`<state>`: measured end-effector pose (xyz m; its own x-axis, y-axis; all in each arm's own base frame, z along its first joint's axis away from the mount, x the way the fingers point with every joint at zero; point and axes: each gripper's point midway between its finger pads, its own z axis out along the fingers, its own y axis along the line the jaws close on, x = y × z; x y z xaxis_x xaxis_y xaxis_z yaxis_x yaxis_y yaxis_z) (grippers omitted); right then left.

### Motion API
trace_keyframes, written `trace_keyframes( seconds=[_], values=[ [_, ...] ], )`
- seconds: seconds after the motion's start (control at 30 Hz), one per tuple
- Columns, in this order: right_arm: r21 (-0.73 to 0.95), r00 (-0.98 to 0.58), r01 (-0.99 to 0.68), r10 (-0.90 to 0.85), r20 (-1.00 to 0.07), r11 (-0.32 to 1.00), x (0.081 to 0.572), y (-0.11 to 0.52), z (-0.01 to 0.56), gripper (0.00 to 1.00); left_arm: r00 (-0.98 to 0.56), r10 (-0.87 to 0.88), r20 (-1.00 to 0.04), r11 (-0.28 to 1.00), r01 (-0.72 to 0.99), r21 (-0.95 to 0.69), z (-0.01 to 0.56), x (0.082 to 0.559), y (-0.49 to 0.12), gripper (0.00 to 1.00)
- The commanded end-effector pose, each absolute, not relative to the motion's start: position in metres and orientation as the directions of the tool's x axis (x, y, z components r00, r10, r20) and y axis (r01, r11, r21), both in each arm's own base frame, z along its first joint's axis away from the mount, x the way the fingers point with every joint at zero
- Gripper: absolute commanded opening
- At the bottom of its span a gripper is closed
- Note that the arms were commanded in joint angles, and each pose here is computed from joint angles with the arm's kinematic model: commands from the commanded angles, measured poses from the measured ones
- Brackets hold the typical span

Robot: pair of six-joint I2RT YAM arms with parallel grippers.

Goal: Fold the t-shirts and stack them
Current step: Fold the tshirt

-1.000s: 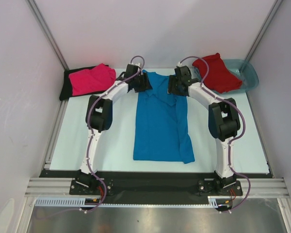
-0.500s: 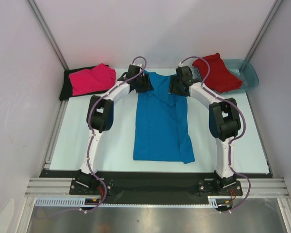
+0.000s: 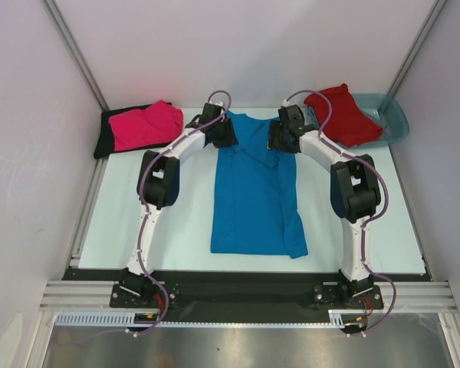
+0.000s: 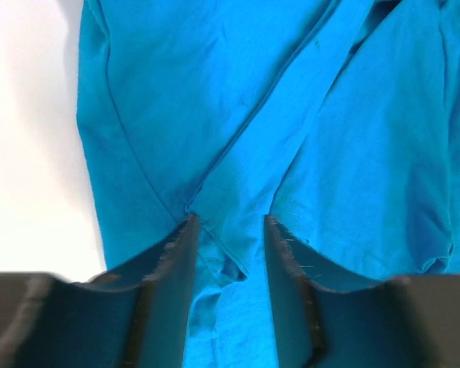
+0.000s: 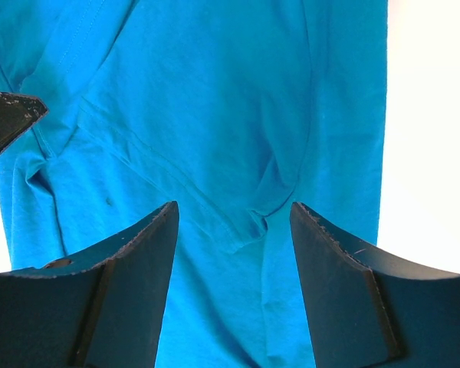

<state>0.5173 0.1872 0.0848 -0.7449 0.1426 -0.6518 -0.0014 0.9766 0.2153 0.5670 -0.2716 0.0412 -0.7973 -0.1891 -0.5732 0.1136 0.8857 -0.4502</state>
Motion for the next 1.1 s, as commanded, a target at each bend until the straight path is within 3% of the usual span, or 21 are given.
trace_keyframes(
  seconds=[0.0,0.53,1.07],
  values=[
    [0.219,-0.711,-0.014,0.145,-0.688,0.976,0.519,0.184,0.112,0.66,-0.786,-0.185,-0.589,0.882,0.131,-0.452,0.048,0.573,-0.275,0.41],
    [0.208,-0.719,-0.006,0.141,-0.680,0.978,0.514,0.179,0.110,0.65,-0.759,-0.207,-0.617,0.810,0.220,-0.543,0.088,0.576,-0.296,0.00],
    [0.198,-0.710,0.014,0.149,-0.688,0.980,0.503,0.171,0.117,0.65,-0.705,-0.215,-0.676,0.742,0.333,-0.582,0.165,0.554,-0.309,0.01]
  ],
)
